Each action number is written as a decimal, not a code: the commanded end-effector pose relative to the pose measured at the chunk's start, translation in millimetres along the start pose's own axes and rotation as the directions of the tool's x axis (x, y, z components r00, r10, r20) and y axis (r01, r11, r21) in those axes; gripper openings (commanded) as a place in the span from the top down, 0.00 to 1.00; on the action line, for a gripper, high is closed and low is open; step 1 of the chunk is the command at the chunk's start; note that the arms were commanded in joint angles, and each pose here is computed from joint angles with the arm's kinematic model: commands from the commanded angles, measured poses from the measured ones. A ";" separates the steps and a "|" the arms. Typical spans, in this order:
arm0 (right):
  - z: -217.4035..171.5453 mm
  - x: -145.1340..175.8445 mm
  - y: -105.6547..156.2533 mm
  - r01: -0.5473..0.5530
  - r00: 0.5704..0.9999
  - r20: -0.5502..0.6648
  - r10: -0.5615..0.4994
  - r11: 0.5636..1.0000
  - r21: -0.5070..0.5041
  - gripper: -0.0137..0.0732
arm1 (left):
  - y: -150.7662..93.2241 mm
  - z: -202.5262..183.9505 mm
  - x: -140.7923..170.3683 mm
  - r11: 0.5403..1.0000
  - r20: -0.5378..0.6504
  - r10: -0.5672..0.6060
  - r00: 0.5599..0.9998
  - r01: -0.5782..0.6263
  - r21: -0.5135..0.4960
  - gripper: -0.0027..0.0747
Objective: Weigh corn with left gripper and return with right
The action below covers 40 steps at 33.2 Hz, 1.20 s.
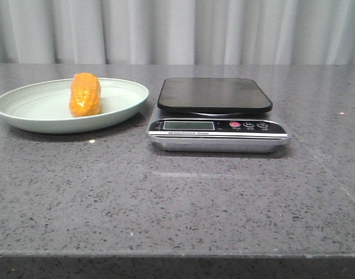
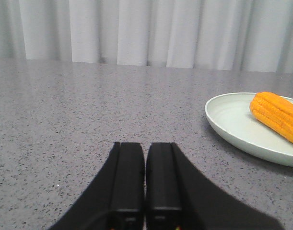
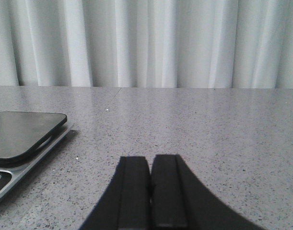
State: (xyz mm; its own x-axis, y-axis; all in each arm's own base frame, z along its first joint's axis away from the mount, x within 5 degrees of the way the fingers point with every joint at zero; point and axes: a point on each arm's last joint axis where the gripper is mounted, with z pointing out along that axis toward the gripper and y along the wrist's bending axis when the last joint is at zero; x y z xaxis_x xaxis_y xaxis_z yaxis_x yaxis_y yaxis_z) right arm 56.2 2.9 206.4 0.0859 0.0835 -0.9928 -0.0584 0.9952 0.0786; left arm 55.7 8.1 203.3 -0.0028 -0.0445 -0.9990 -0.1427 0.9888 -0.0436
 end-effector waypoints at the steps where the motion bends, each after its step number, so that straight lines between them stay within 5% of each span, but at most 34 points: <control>1: -1.6 -10.0 1.1 0.010 0.995 0.095 -0.009 1.000 -0.011 0.68 | -0.8 -1.3 -5.5 1.000 0.083 -0.006 0.997 0.005 0.013 0.79; 25: -1.6 -10.0 1.1 0.010 0.995 0.095 -0.009 1.000 -0.011 0.68 | -1.1 -1.7 -9.2 1.000 0.124 -0.006 0.992 0.004 0.016 0.79; 32: -1.6 -10.0 1.1 0.010 0.995 0.095 -0.009 1.000 -0.011 0.68 | -3.6 -13.4 -54.2 0.999 0.395 -0.013 0.919 -0.001 0.036 0.79; 36: -1.6 -10.0 1.1 0.010 0.995 0.095 -0.009 1.000 -0.011 0.68 | -4.9 -20.3 -92.1 0.999 0.410 -0.013 0.912 -0.001 0.034 0.79; 40: -1.6 -10.0 1.1 0.010 0.995 0.095 -0.009 1.000 -0.011 0.68 | -6.1 -18.0 -127.4 0.998 0.301 -0.054 0.952 0.044 0.038 0.79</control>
State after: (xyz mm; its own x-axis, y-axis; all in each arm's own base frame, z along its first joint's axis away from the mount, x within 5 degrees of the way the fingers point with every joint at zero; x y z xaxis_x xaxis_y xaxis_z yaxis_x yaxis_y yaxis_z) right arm 56.2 2.9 206.4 0.0859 0.0835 -0.9928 -0.0584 0.9952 0.0786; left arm 39.5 5.6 300.6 0.2966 -0.0187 -0.9548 -0.1214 0.9910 -0.0572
